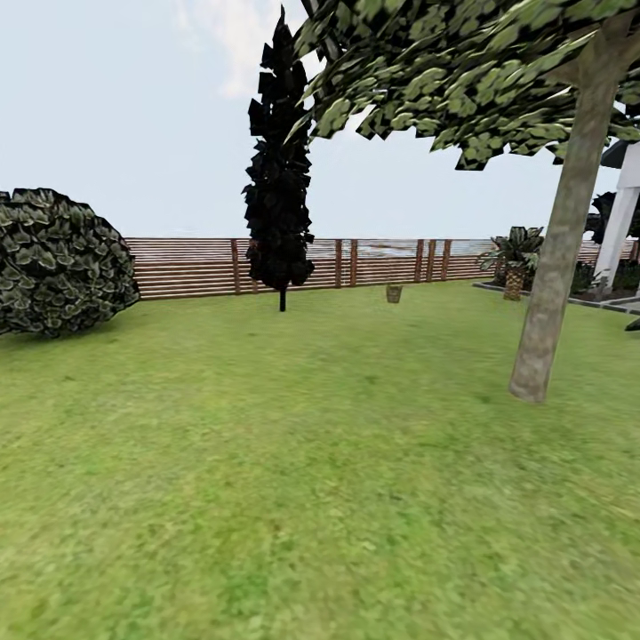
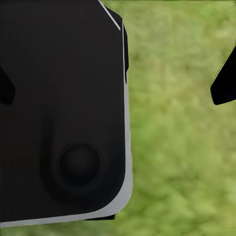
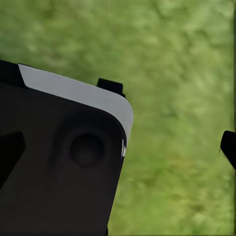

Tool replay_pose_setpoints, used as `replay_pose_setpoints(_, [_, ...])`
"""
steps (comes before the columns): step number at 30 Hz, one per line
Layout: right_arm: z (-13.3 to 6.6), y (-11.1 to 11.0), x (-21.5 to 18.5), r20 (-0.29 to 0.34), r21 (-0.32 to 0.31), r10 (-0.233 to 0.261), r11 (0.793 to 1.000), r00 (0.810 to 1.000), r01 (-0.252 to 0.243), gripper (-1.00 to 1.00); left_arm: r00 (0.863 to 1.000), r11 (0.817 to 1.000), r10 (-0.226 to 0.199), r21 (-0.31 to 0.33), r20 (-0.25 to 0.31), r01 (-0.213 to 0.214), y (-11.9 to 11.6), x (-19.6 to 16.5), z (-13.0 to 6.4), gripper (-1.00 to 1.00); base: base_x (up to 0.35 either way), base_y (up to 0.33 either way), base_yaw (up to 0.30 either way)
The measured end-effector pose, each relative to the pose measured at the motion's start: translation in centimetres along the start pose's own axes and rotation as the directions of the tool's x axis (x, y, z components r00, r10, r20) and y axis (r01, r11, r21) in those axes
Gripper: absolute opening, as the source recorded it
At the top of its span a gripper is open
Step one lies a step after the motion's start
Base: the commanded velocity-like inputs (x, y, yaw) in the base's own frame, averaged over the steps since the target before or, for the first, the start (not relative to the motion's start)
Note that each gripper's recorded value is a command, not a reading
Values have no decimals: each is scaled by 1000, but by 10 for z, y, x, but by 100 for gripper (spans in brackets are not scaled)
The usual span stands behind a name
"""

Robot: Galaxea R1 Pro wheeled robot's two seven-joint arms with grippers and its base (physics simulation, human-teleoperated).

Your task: Take the three Easter eggs out of the wicker basket on the lawn in the garden, then place them on the lawn next to a single tree (choose any tree) so that all three eggs are next to the same tree and none are left in the basket.

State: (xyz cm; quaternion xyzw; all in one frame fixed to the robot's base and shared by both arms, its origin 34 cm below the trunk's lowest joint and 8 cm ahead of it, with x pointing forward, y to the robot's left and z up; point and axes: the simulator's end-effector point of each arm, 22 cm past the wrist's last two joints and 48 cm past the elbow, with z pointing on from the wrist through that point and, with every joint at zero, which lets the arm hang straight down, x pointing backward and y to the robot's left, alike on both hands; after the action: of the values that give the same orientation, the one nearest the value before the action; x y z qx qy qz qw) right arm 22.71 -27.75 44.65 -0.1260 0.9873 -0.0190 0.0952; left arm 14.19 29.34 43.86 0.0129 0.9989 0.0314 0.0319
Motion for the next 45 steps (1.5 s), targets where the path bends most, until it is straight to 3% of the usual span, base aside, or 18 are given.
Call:
replay_pose_setpoints(19, [0,1,3,-6,0,14,1000,1000,-14,100,1000,1000,3,13,-4,-3,-7,1,0,100,322,0,0])
replay_pose_setpoints(30, [0,29,1,-10,-42,17,999,1000,-18,100,1000,999,6,33,-1,-6,-22,0,-1,100,300,-64,0])
replay_pose_setpoints(45, [0,40,-3,-3,-55,24,998,1000,-24,100,1000,1000,2,29,-6,-1,-20,1,0,100,29,-1,0])
